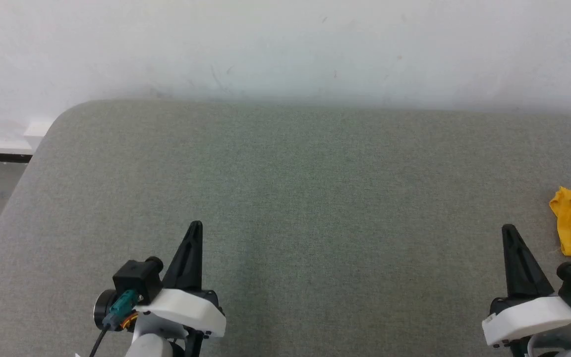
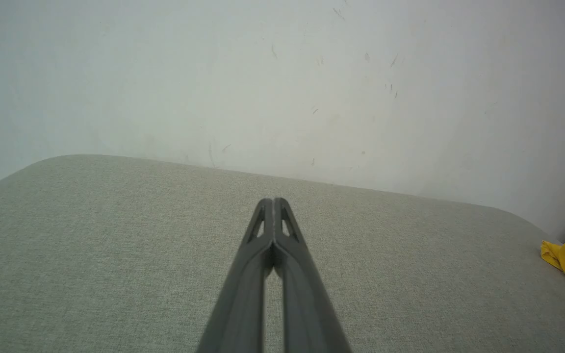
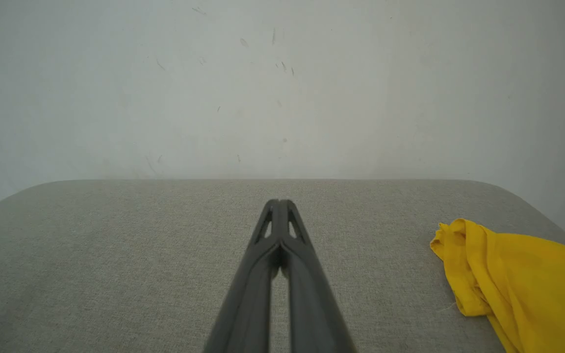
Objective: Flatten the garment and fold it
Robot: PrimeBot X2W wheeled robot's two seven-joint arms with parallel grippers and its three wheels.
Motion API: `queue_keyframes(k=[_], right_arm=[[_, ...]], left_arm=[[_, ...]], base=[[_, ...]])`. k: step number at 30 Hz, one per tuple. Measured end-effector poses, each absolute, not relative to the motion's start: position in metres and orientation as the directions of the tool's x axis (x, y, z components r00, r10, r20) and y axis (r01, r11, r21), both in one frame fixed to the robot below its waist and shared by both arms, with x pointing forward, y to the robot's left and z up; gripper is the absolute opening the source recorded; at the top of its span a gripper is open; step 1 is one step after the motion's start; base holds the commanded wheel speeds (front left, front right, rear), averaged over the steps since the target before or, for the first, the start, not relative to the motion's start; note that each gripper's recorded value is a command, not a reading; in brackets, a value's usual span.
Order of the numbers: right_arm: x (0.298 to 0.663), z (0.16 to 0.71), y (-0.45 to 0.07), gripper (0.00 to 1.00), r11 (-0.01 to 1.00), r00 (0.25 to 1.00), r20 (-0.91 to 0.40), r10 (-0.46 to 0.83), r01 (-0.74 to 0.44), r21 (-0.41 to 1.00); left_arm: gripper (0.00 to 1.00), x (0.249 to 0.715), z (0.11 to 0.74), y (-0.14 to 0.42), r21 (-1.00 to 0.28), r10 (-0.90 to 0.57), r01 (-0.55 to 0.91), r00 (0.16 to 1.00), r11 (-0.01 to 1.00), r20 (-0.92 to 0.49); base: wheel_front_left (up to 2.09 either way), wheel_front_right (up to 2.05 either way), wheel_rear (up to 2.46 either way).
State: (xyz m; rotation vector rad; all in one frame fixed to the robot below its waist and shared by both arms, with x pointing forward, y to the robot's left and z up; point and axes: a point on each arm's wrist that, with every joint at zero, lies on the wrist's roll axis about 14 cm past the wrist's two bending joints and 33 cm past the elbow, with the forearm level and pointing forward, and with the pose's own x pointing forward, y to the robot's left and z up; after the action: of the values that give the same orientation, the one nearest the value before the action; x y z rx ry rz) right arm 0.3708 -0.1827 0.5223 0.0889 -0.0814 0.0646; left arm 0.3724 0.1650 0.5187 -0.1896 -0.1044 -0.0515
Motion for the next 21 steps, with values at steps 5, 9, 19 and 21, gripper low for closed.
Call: queue_keyframes(k=[5,9,19,21], right_arm=[[0.3706,0.5221,-0.1833,0.00,0.994,0.995,0.083,0.059,-0.066,0.086],[0.3704,0.5211,-0.1833,0.00,0.994,0.995,0.076,0.059,-0.066,0.086],[0.3697,0.5201,-0.1817,0.00,0.995,0.996,0.066,0.066,-0.071,0.074],[0.3696,0.5198,-0.1809,0.00,0.995,0.996,0.063,0.068,-0.073,0.073]], left_arm=[[0.00,0.3727,0.5187,0.1646,-0.185,-0.043,0.062,0.993,0.981,0.108],[0.00,0.3735,0.5194,0.1642,-0.182,-0.045,0.064,0.993,0.981,0.105],[0.00,0.3754,0.5224,0.1637,-0.165,-0.051,0.068,0.993,0.984,0.103],[0.00,0.3757,0.5229,0.1636,-0.163,-0.052,0.068,0.993,0.984,0.102]], base=[[0.00,0.00,0.00],[0.00,0.00,0.00],[0.00,0.00,0.00],[0.00,0.00,0.00]])
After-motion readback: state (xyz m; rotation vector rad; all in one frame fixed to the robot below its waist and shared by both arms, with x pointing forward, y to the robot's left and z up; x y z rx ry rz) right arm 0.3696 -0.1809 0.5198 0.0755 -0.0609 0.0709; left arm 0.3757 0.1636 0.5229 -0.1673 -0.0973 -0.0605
